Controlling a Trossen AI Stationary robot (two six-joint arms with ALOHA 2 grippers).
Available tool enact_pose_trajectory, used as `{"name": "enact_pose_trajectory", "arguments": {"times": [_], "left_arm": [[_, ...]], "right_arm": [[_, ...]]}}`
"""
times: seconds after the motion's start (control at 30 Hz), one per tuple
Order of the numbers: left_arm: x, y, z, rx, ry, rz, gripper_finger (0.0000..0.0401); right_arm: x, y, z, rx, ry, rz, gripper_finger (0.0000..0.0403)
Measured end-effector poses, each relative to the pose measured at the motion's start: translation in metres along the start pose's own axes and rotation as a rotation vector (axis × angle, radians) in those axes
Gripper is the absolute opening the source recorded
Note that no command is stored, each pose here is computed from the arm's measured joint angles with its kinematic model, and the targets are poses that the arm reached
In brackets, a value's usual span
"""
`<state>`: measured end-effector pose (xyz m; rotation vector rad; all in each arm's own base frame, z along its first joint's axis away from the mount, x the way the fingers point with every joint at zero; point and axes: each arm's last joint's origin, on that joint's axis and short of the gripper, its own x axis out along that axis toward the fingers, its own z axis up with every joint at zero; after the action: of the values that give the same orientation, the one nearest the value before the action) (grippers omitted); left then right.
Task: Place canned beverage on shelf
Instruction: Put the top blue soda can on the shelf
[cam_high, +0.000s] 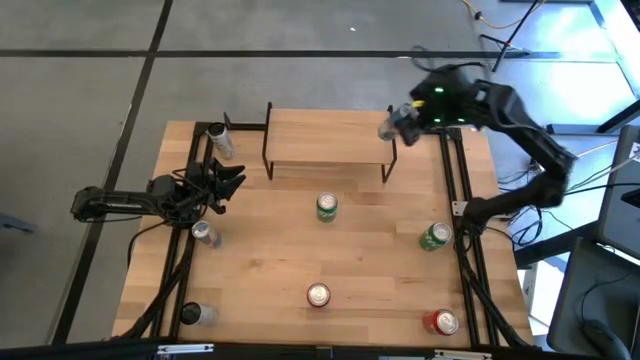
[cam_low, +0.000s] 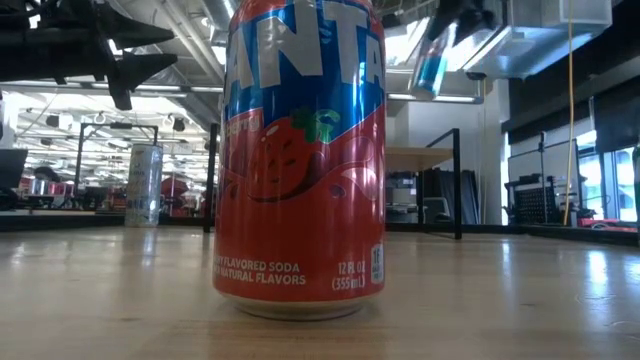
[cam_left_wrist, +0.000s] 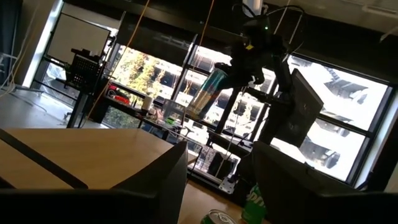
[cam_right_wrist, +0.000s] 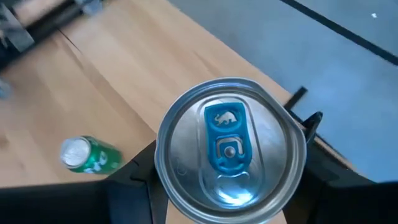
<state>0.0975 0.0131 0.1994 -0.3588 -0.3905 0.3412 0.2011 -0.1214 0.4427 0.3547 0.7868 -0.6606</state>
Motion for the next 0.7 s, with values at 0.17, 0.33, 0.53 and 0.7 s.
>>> {"name": "enact_pose_trajectory", "arguments": {"times": [0.17, 0.33, 0.53, 0.7], "left_arm": [[0.000, 0.000, 0.000, -0.005, 0.004, -0.011, 0.0176], [0.000, 0.000, -0.001, -0.005, 0.009, -0.017, 0.0176], [0.000, 0.000, -0.001, -0.005, 0.012, -0.017, 0.0176], [0.000, 0.000, -0.001, -0.003, 0.017, -0.016, 0.0176]], "right_arm": [[0.035, 0.010, 0.023, -0.081, 0.109, -0.024, 0.0204], [0.069, 0.011, 0.038, -0.155, 0.195, -0.049, 0.0204], [0.100, -0.003, 0.041, -0.191, 0.297, -0.052, 0.0204], [0.104, -0.015, 0.043, -0.218, 0.304, -0.012, 0.0203]]}}
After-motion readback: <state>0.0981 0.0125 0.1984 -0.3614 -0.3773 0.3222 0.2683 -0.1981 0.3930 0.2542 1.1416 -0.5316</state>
